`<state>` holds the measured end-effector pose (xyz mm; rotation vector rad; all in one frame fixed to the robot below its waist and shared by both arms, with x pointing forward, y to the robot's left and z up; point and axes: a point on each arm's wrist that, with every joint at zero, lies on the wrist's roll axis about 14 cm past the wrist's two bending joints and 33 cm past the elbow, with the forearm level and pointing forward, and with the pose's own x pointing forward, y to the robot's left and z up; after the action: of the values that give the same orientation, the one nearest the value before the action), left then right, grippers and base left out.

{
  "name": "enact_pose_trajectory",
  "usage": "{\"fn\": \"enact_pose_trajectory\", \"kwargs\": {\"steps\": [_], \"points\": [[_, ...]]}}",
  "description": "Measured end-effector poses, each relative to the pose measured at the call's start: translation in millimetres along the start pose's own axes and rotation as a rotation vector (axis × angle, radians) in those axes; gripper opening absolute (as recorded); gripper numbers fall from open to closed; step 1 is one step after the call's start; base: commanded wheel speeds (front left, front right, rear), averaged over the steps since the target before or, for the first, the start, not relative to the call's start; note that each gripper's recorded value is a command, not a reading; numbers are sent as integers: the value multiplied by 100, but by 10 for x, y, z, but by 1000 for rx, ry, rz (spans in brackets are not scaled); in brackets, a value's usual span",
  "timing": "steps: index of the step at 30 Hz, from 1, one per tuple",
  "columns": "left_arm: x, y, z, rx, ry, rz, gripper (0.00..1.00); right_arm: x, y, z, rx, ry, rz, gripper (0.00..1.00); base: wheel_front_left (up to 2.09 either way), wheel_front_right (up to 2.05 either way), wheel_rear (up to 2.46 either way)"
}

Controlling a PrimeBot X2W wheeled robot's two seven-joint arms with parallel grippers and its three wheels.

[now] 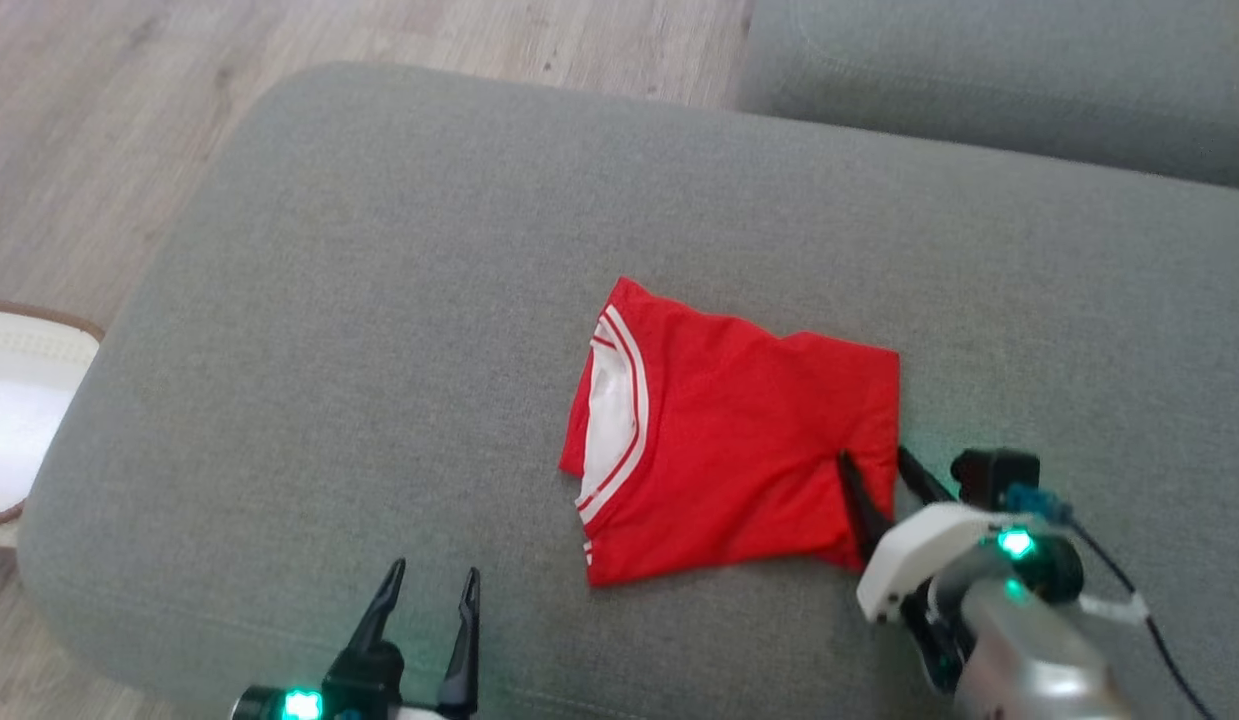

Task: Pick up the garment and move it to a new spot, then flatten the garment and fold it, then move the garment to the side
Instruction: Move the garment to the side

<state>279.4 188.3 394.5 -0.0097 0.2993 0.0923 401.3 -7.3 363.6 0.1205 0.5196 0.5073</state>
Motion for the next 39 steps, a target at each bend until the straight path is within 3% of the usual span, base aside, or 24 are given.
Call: {"fn": "enact_pose_trajectory", "kwargs": {"steps": [1, 2, 12, 18, 24, 30, 36, 39], "points": [[14, 10, 5, 1, 1, 3, 100, 35, -3, 21, -2, 1, 1, 11, 0, 0, 0], [26, 12, 9, 2, 1, 4, 100, 61, -3, 49, -5, -1, 4, 0, 0, 0, 0], [211, -327, 97, 12, -14, -112, 100, -191, -325, 313, 61, -121, -91, 0, 0, 0, 0], [415, -836, 247, 39, -44, -277, 100, -642, -794, 252, 102, -172, -241, 0, 0, 0, 0], [635, -1572, 517, 78, -108, -490, 100, -1166, -1258, 227, 153, -243, -408, 0, 0, 0, 0], [648, -2209, 499, 100, -99, -678, 100, -1692, -1589, 21, 221, -277, -568, 0, 0, 0, 0], [660, -2539, 366, 111, -64, -780, 100, -1977, -1813, -62, 228, -285, -674, 0, 0, 0, 0], [696, -2554, 280, 110, -40, -788, 100, -1997, -1977, 87, 179, -293, -707, 0, 0, 0, 0]]}}
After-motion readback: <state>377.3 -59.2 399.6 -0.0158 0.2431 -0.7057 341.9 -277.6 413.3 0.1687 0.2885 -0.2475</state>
